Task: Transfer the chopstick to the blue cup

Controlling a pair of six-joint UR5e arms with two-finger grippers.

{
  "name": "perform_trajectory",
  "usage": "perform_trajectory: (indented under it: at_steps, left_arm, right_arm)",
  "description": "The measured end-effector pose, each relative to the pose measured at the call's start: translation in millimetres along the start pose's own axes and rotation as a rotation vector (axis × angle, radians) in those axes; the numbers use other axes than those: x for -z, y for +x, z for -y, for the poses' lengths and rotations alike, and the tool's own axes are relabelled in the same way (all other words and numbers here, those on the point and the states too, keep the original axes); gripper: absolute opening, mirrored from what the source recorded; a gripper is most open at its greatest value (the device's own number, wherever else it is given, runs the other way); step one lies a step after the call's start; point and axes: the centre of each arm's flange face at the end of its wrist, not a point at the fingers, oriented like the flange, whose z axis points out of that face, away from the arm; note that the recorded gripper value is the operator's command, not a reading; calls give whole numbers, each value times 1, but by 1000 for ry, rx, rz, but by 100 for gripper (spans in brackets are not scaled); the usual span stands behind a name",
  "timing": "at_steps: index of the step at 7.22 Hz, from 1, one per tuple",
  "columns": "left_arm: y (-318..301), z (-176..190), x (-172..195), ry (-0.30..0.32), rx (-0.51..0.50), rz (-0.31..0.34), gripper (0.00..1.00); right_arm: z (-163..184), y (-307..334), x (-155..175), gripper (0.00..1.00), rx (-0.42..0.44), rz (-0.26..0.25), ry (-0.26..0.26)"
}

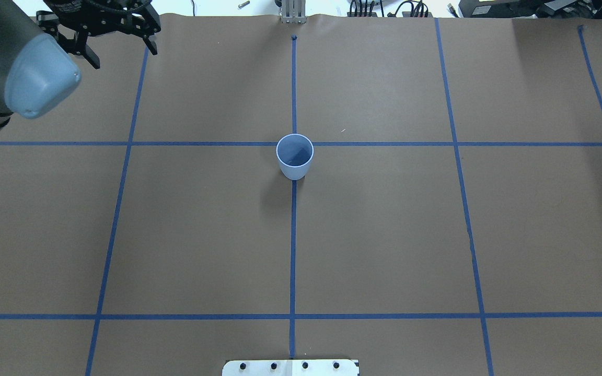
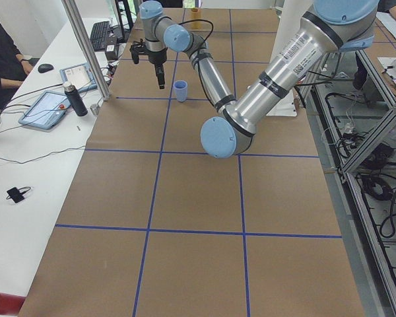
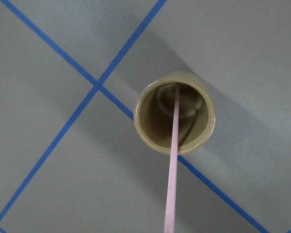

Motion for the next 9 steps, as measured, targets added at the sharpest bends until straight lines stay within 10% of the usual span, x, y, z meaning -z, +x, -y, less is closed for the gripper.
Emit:
perform_trajectory:
  at_steps: [4, 9]
  left_arm:
    - [-63, 30, 24, 44, -62, 24, 98]
    - [-84, 38, 30, 53, -94, 32, 98]
  right_arm:
    - [3, -15, -25, 92, -230, 9, -75]
    - [23, -27, -41, 43, -267, 4, -116]
